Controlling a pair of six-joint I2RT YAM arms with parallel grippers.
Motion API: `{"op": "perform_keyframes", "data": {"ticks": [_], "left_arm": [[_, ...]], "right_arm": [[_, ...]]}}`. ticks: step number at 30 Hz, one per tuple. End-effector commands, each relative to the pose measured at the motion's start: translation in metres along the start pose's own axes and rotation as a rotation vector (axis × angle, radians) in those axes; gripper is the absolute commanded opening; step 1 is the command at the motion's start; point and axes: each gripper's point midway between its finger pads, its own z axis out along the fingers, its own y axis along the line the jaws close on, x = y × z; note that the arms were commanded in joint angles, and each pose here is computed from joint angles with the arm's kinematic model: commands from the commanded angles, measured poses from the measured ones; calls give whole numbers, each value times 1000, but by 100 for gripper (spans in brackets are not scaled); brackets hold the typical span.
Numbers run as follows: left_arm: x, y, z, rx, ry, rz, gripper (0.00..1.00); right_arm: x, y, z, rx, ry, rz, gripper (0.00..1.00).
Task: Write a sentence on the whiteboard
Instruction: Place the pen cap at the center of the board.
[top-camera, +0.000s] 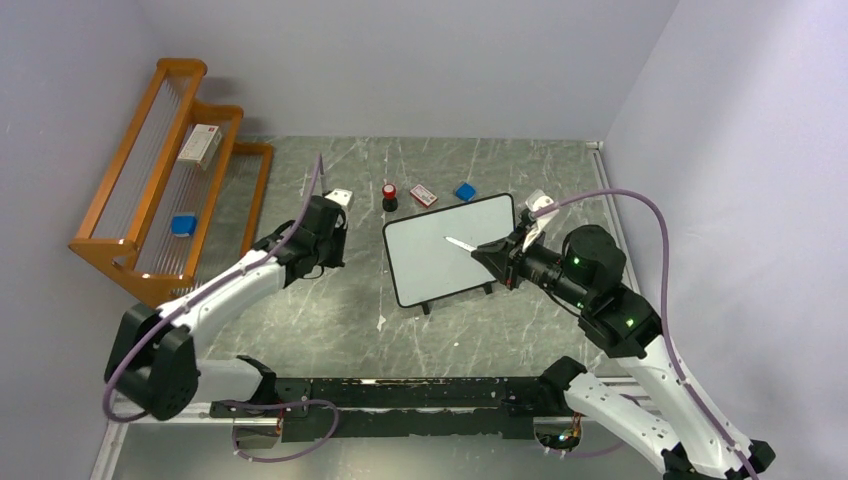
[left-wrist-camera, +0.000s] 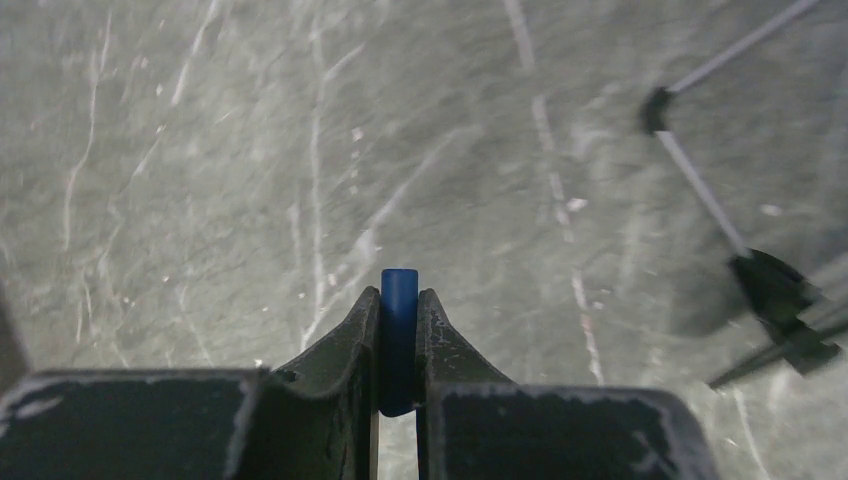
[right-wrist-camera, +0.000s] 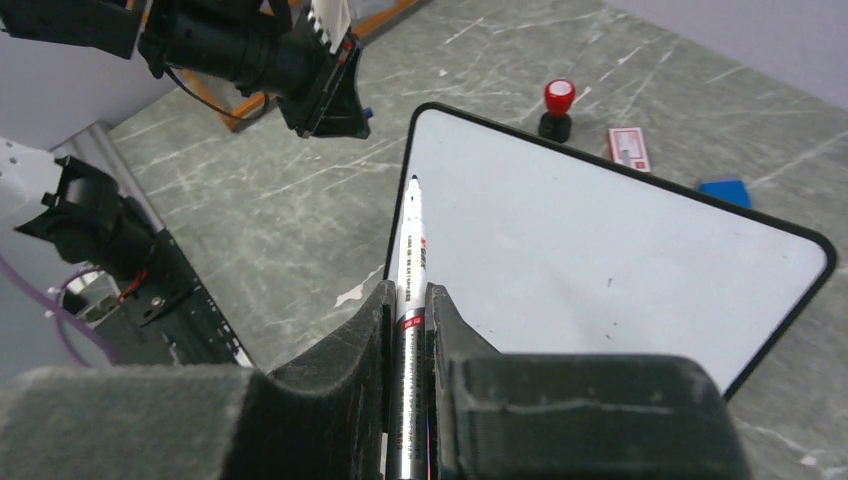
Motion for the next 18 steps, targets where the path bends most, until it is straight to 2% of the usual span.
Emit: {"op": "perform_keyframes", "data": {"ticks": [1,7,13,18], "left_arm": [[12,23,20,-67,110,-70,5],[38,32,55,-91,261,-65,5],[54,38,77,-77,344,-94,6],[62,47,85,-96,387,-103,10]], "right_arm": [[-3,-16,-8,97,-41,-17,0],[-1,-22,-11,133,-57,-21,0],[-1,-20,-11,121,-57,-24,0],[0,-20,-8,115,-61,-25,0]]}}
